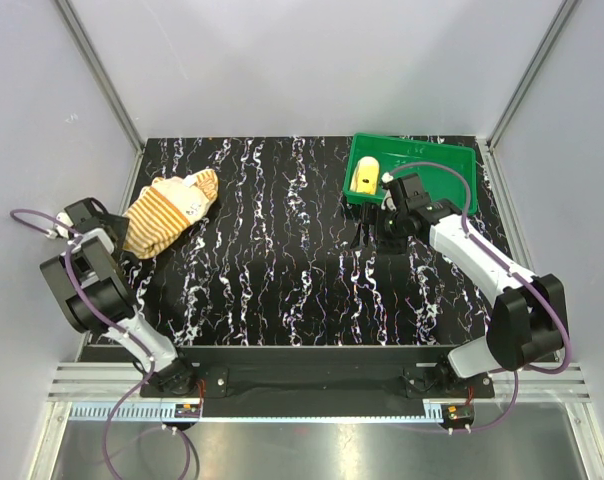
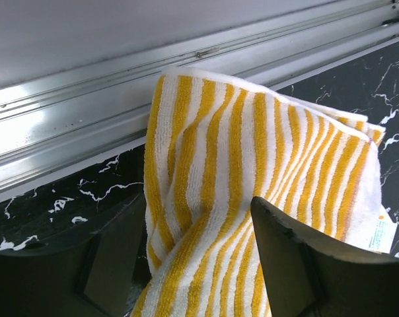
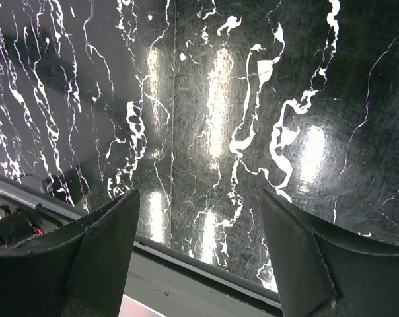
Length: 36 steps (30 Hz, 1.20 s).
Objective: Roll the towels
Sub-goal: Grab a towel with the left arm, then move the towel to the center of the board
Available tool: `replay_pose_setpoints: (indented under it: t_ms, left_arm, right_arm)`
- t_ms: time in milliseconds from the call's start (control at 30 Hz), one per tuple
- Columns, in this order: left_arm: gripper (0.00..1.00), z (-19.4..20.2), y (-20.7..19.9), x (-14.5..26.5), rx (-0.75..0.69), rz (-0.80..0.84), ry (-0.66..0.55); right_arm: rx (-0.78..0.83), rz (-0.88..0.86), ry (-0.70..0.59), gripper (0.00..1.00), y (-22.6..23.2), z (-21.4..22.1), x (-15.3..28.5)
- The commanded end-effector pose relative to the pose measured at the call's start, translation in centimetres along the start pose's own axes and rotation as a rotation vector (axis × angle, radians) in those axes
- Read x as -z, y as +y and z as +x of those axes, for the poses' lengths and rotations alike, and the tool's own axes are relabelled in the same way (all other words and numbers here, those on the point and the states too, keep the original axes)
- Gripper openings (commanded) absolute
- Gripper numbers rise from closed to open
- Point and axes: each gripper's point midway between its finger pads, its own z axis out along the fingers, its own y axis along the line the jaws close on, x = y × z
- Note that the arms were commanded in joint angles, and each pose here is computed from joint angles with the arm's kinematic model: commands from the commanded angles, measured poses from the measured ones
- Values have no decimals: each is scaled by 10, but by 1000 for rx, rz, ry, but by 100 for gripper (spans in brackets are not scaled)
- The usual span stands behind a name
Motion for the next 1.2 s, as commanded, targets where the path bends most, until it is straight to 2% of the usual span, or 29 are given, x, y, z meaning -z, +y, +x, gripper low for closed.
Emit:
replay_pose_setpoints:
  t_ms: [0, 33, 133, 200, 267, 300, 400, 467, 500, 533, 600, 633, 667, 700, 767, 800, 833, 867, 933, 967, 1000, 1067, 1100, 1167]
  left_arm:
    - [68, -2, -14, -9, -2, 56, 47]
    - [66, 0, -15, -14, -7, 57, 59]
    - [45, 7, -20, -18, -22, 83, 89]
    - [24, 9, -24, -16, -35, 96, 81]
    - [11, 11, -27, -12, -51, 109, 74]
    - [0, 11, -29, -11, -58, 109, 69]
    - [0, 10, -42, 3, -98, 119, 52]
    - [0, -2, -58, 27, -145, 134, -9]
    - [0, 5, -75, 40, -192, 161, -13]
    - [0, -12, -98, 68, -251, 200, -97]
    - [0, 1, -122, 105, -363, 196, -159]
    - [0, -7, -146, 145, -438, 257, -238]
    - [0, 15, -162, 172, -522, 266, -284]
    - [0, 16, -176, 210, -555, 321, -343]
    - [5, 35, -181, 247, -668, 333, -417]
    - [8, 72, -187, 277, -741, 425, -397]
    - [12, 90, -182, 286, -795, 430, -390]
    - [24, 123, -178, 304, -860, 475, -369]
    - [44, 160, -158, 309, -903, 483, -321]
    - [47, 188, -140, 316, -987, 487, -281]
    - [56, 203, -123, 312, -1026, 469, -261]
    - [64, 236, -97, 319, -1056, 489, -188]
    - [73, 244, -86, 316, -1077, 479, -172]
    - [77, 254, -72, 316, -1073, 471, -122]
  right_arm:
    - [12, -12, -5, 79, 0, -2, -3]
    - [10, -9, -1, 80, 0, -1, -4]
    - [10, -10, 1, 79, 0, -1, -4]
    - [11, -6, -7, 79, -1, -2, -3]
    - [15, -3, -5, 80, -1, -1, -2]
    - [15, 0, -7, 79, -2, -1, -1]
    - [18, 4, -13, 79, -2, -1, 2]
    - [22, 8, -21, 79, -2, -2, 6]
    - [25, 9, -35, 79, -1, -4, 10]
    - [27, 27, -39, 79, -4, -4, 13]
    - [36, 67, -69, 80, -9, -8, 22]
    - [35, 86, -82, 80, -12, -9, 26]
    - [29, 100, -95, 80, -14, -11, 29]
    - [19, 126, -117, 80, -18, -12, 36]
    - [-3, 159, -137, 82, -23, -12, 43]
    - [-30, 190, -157, 84, -28, -12, 49]
    - [-46, 202, -162, 84, -30, -10, 52]
    - [-70, 226, -184, 86, -34, -10, 57]
    - [-91, 258, -186, 88, -40, -4, 61]
    - [-98, 265, -191, 88, -42, -3, 64]
    - [-109, 277, -198, 89, -45, 0, 67]
    - [-127, 292, -217, 90, -48, 2, 74]
    - [-134, 319, -225, 92, -53, 4, 77]
    - [-142, 333, -241, 95, -56, 4, 81]
